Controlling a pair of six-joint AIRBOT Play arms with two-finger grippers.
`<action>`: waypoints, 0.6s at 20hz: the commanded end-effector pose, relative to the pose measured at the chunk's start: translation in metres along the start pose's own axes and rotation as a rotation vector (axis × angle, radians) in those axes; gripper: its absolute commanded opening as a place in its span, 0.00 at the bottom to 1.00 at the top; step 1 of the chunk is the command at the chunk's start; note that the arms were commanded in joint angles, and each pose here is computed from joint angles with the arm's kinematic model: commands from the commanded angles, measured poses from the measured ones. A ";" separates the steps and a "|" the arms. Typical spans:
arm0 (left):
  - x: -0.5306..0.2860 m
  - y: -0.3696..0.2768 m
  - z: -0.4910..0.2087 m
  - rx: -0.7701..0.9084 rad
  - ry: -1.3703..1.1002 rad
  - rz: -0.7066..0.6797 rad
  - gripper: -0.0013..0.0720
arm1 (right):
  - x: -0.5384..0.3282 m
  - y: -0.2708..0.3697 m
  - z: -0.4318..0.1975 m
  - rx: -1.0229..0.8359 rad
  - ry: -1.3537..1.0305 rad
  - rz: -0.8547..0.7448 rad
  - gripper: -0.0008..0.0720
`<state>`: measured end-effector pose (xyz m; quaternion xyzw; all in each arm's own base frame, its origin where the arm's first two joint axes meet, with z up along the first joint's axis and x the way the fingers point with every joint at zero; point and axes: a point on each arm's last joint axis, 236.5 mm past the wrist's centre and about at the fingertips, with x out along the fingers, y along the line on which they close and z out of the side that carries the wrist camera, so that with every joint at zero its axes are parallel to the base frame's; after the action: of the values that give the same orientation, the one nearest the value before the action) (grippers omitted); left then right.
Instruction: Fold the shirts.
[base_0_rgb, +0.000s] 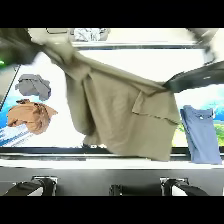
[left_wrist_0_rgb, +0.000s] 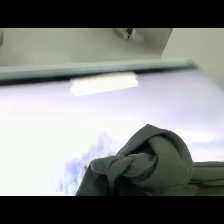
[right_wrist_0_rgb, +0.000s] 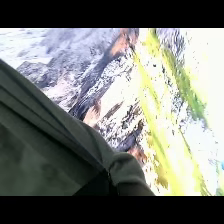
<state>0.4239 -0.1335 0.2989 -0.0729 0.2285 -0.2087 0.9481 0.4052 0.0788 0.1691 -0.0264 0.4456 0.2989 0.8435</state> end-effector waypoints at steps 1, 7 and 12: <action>0.102 0.070 -0.102 -0.116 0.226 0.097 0.05 | 0.120 -0.055 -0.015 0.215 -0.022 0.078 0.07; 0.193 0.103 -0.177 -0.383 0.362 0.045 0.05 | 0.198 -0.083 -0.006 0.489 -0.132 0.184 0.07; 0.215 0.086 -0.215 -0.454 0.449 0.003 0.06 | 0.214 -0.093 -0.017 0.508 -0.117 0.171 0.07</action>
<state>0.5318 -0.1407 0.0244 -0.2028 0.4490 -0.1544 0.8564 0.5235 0.1012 -0.0149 0.2230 0.4631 0.2597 0.8175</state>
